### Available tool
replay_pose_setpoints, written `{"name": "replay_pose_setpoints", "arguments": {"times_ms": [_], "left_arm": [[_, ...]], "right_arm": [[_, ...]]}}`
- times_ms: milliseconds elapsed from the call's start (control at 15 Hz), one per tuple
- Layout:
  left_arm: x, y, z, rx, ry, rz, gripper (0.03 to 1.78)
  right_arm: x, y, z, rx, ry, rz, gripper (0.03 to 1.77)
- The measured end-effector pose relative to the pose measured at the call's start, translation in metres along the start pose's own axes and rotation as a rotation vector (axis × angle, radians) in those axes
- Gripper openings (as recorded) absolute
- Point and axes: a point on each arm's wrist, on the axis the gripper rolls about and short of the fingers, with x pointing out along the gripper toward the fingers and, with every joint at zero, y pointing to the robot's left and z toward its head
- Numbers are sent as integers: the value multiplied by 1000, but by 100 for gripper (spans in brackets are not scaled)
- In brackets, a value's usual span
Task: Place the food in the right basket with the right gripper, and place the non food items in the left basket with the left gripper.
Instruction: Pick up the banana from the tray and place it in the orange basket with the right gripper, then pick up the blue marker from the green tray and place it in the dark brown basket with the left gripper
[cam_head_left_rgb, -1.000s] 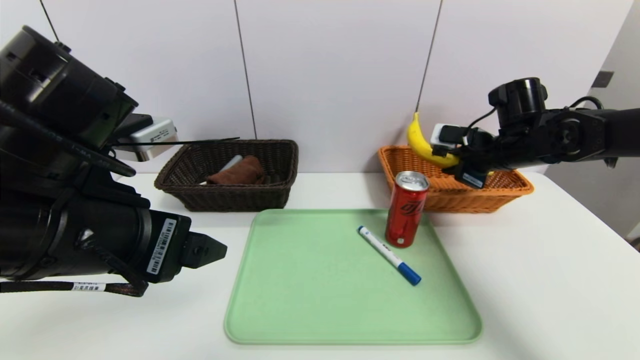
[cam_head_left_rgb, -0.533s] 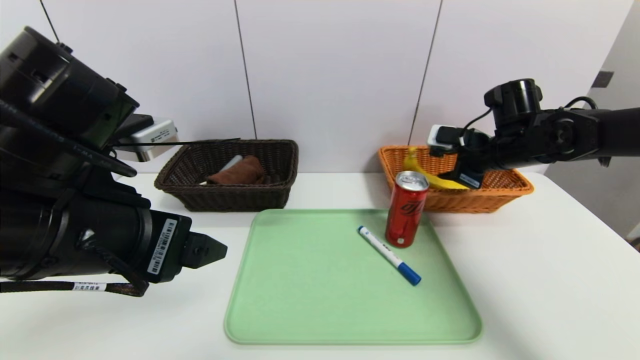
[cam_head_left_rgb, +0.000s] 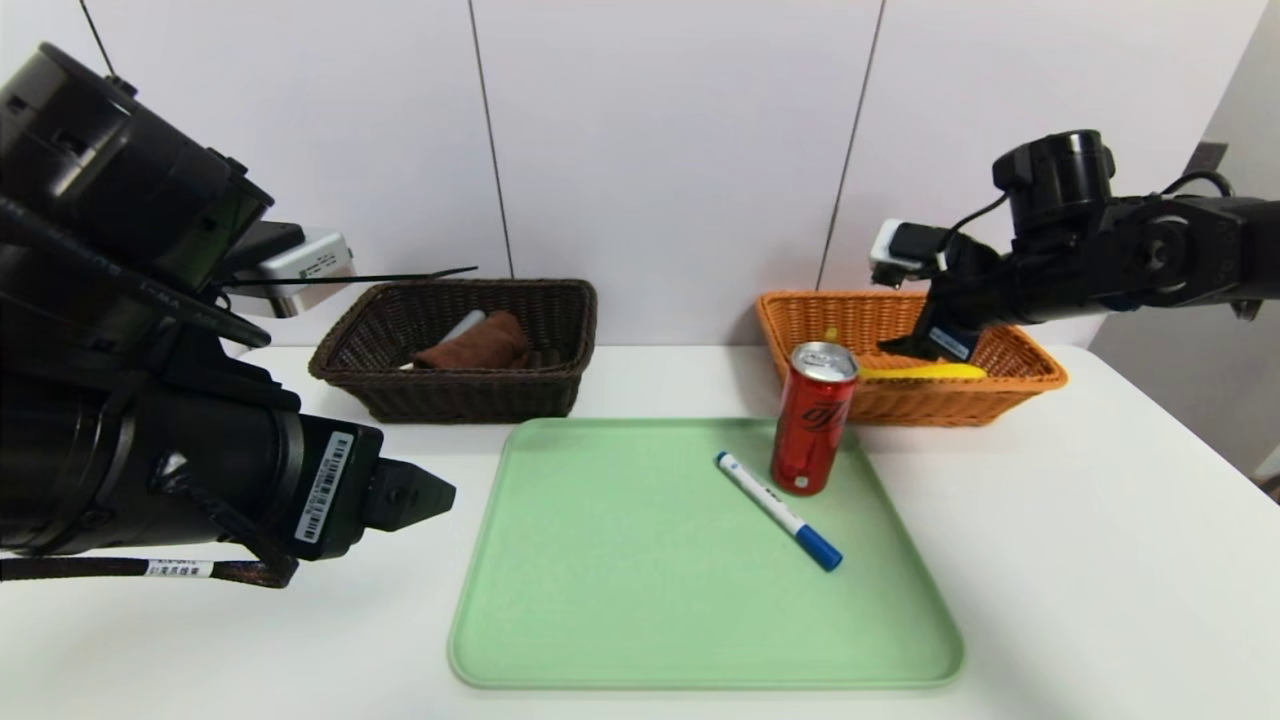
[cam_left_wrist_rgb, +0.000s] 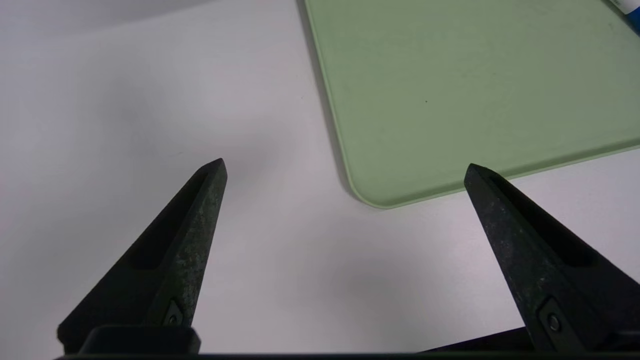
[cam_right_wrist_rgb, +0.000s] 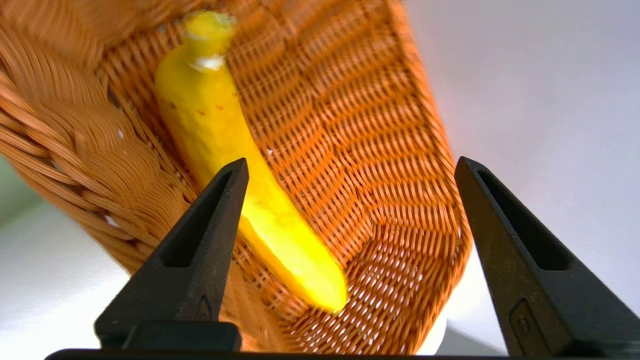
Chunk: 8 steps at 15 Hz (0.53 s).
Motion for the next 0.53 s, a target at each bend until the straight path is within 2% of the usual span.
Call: {"name": "replay_pose_setpoints", "arguments": {"times_ms": [200,533], "left_arm": [[0,-1,2,-4,-19,-9,169],[0,-2,4,-5,-34,-15,169]], "right_arm": [[-31,-7,7,200,-4,-2,154],[-85,-7,12,620,-20,-7,162]]}}
